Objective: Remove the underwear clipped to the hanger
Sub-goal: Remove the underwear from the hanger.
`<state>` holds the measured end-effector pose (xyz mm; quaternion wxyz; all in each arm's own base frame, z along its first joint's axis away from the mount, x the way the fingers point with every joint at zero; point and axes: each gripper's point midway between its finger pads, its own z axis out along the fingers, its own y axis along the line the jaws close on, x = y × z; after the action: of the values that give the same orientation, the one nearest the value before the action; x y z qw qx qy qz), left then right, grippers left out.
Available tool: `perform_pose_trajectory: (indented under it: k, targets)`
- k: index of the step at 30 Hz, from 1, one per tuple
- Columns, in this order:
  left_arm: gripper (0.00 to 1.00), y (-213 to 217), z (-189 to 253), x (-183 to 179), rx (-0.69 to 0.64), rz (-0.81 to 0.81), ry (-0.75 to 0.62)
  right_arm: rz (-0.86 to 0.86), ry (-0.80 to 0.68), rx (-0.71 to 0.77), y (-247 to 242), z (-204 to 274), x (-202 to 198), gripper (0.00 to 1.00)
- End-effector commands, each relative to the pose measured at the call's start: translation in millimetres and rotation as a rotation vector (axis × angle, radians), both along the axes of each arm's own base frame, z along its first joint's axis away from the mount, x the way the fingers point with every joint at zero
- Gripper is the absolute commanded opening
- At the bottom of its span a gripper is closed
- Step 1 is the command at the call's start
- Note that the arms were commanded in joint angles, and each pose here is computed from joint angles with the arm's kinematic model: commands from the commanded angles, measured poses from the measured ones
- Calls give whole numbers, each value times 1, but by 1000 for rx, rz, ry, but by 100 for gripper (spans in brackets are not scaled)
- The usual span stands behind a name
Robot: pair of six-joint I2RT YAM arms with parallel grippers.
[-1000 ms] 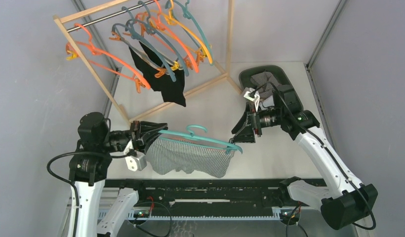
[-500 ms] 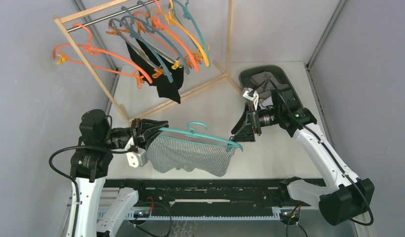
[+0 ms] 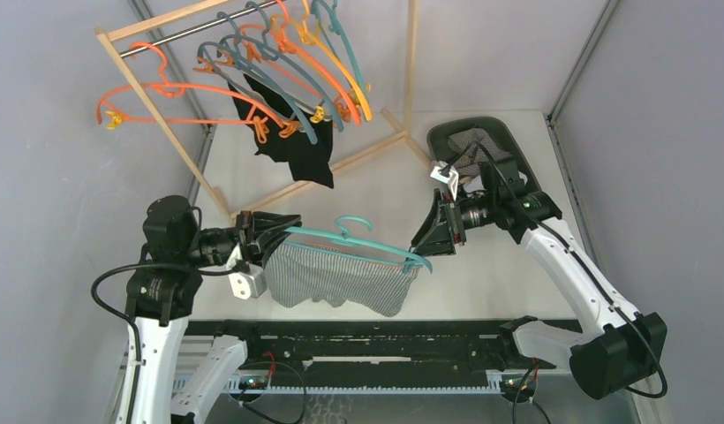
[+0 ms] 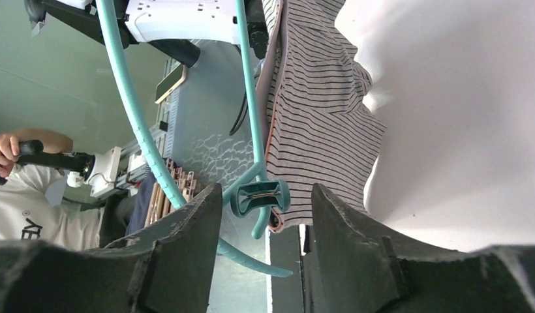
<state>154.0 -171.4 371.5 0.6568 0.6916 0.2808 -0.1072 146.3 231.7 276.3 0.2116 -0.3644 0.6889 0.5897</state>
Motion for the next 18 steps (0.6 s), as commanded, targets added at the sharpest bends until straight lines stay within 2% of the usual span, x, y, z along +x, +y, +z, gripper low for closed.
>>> perform_pose_trajectory:
  k: [1, 9, 16, 18]
  targets:
    - [0, 0, 14, 5, -3, 6, -86, 49, -21, 41, 2, 5, -5, 50]
    - [0, 1, 16, 8, -12, 29, -84, 46, -41, 53, 3, 8, -1, 34]
    - [0, 2, 17, 12, -23, 44, -76, 29, -56, 57, 5, 13, 3, 16]
    - [0, 2, 17, 13, -24, 50, -74, 19, -67, 58, 5, 15, 4, 16]
